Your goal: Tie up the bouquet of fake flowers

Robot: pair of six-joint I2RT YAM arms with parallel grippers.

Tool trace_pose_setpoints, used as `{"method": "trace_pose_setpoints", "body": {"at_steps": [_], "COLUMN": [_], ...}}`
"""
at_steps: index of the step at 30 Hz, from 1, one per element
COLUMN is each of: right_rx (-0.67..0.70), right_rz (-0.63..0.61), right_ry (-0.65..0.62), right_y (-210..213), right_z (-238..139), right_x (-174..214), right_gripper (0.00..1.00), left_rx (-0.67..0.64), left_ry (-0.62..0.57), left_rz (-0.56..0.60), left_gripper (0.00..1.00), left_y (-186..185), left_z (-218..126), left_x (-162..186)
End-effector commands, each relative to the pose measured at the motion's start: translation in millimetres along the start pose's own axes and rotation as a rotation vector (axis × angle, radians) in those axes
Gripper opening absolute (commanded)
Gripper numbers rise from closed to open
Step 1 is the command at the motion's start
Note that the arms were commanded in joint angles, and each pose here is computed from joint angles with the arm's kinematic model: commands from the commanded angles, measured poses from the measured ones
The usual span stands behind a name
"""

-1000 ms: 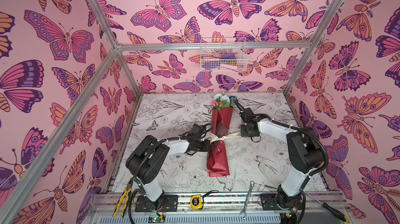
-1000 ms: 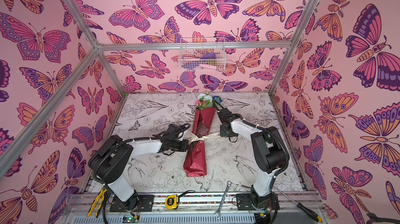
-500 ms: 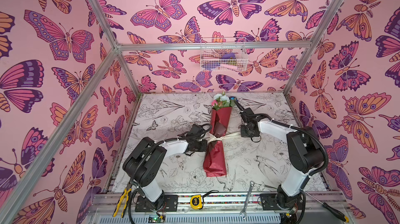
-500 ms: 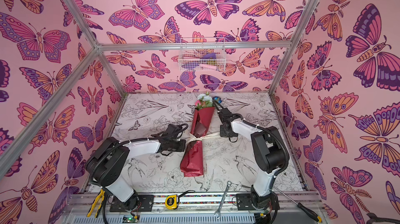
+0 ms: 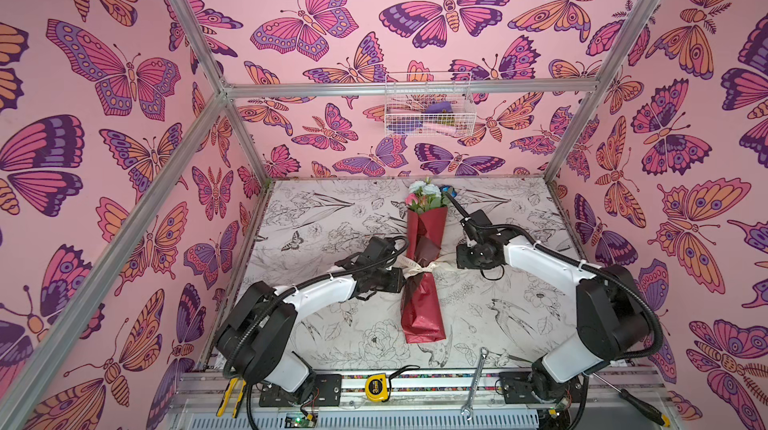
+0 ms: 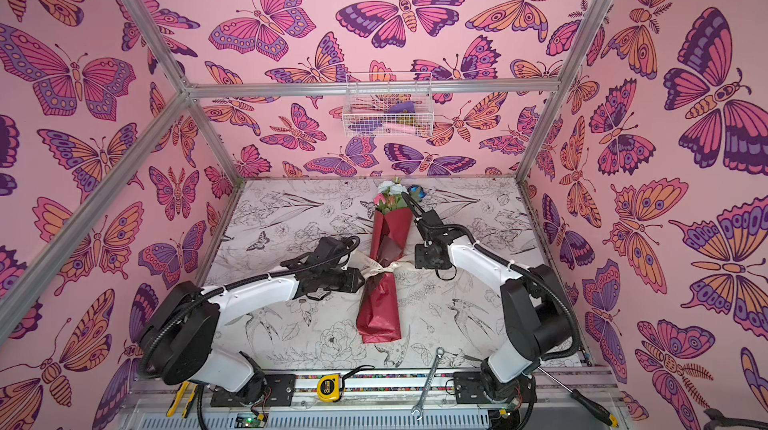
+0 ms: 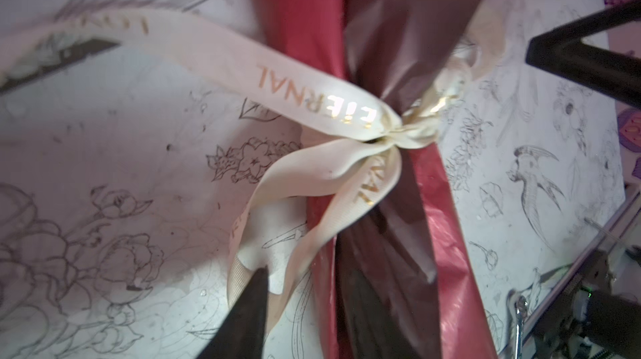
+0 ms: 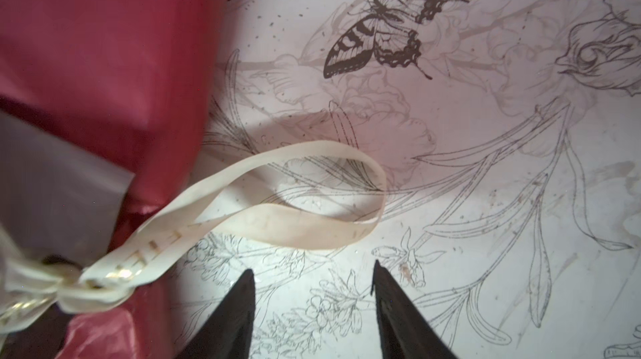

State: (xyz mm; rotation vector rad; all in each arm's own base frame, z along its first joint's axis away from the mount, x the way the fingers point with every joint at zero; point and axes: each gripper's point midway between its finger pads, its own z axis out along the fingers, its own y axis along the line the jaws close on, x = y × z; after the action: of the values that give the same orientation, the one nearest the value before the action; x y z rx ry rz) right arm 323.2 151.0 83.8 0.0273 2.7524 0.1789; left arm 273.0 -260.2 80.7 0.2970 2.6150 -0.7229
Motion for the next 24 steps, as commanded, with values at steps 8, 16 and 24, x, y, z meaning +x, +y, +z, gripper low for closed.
{"method": "trace_pose_setpoints", "body": {"at_steps": [8,16,24], "right_rx": [-0.077,0.001,0.165], "right_rz": [0.03,0.118,0.288], "right_ry": [-0.04,-0.418,-0.613], "right_y": [-1.0,-40.9,-109.3], "right_z": [-74.9,-152.1,-171.3], "right_x": [11.1,-35.5,-42.3], "right_gripper": [0.99,0.99,0.99], "left_rx": [0.002,-0.352,-0.678], "left_ry": [-0.184,-0.519,-0.777], "left_rz": [0.073,0.094,0.133], "left_gripper": [0.91,0.99,0.99], "left_y": [-20.2,46.1,127.0], "left_z": [-81.9,-177.3,-196.1], "left_x": [-31.8,-63.8,-66.9]}}
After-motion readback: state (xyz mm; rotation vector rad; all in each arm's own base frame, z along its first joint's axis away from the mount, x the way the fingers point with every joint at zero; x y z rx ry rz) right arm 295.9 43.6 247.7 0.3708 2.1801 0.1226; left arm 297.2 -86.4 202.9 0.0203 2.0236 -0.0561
